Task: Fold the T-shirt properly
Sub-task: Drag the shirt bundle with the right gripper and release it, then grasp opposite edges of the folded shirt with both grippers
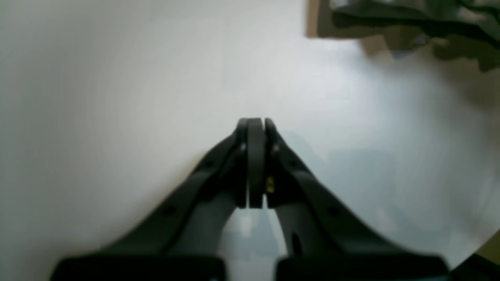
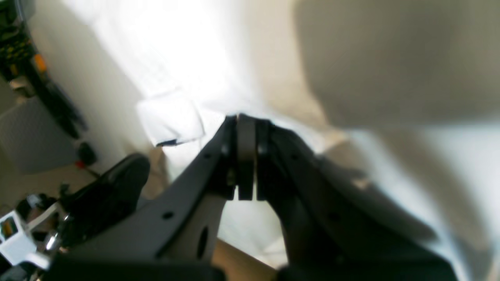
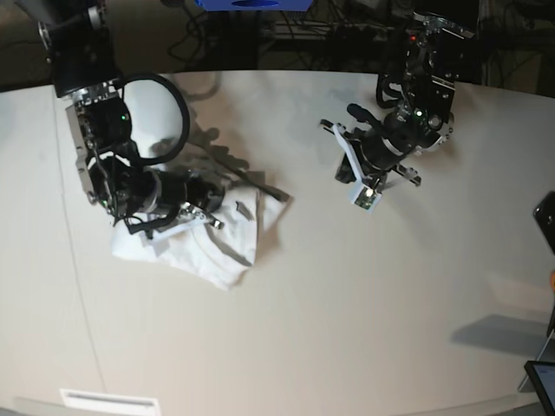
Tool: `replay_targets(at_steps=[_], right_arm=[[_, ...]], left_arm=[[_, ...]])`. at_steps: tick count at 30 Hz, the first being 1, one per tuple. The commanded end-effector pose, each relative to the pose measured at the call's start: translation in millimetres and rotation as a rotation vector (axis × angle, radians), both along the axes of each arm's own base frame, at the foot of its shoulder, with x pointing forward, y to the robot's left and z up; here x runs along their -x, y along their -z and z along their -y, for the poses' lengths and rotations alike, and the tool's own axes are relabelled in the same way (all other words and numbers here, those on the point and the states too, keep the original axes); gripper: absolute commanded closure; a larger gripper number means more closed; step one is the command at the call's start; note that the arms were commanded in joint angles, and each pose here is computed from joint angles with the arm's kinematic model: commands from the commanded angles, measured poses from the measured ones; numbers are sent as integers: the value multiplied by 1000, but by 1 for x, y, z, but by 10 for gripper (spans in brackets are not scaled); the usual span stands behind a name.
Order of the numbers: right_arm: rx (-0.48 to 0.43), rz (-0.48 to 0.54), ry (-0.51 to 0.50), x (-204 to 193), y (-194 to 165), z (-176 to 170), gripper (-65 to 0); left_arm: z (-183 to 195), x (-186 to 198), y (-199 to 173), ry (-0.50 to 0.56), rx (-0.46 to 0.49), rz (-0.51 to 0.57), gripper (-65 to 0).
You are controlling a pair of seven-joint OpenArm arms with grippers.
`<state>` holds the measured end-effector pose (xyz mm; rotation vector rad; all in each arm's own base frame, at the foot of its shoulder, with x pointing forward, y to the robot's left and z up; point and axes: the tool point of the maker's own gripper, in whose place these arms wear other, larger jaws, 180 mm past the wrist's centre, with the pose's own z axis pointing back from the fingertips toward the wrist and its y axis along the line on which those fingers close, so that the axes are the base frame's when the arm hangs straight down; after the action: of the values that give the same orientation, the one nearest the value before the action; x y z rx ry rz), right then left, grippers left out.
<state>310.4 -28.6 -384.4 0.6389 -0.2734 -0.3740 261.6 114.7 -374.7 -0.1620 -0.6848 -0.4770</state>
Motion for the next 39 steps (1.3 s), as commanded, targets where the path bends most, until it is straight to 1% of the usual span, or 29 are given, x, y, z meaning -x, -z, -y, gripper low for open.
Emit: replay_targets(at_steps=[1,6,10,14,16,19,21,22,24,27,28,32,35,37,39], right_arm=[[-21,48,-17,-15,-17,-8,-1],[-19,49,-39,-32,-19,-22,-1],[-14,76,-41,-51,-31,-23,-1],[-36,120,-81,-55,-56,-29,-1],[-56,162,-107,-54,-74,-34,-1],[-92,226,-67,-61,-100,-23,-1],[-111,273,-36,-64,-116,-14,-1],[-115,294,-16,-66,-122,-8,-1],[-96,335,47,-70,-130,18,0],[-32,380,174,-76,-131,71,0],[-11,386,218,-75,-129,90,0],[98,387,388,-63,-115,166,0],[189,382,444,-49,-106,205,0],[242,370,455,-39,-101,222,0],[280,364,448,-34,-98,232,0]], left_arm=[[-1,-6,-10,4,3,38,0],[-1,-5,-9,4,4,35,0],[1,-6,-10,3,9,39,0],[3,-8,-12,3,18,48,0],[8,-10,-14,-1,37,54,0],[25,-20,-29,5,79,101,0],[38,-26,-45,11,123,154,0],[44,-29,-53,12,150,183,0],[57,-38,-69,13,199,239,0],[71,-51,-80,4,253,271,0],[75,-54,-85,13,264,283,0],[103,-61,-100,104,289,321,0],[107,-70,-93,115,276,301,0],[103,-75,-73,99,262,249,0],[100,-77,-56,86,249,201,0]])
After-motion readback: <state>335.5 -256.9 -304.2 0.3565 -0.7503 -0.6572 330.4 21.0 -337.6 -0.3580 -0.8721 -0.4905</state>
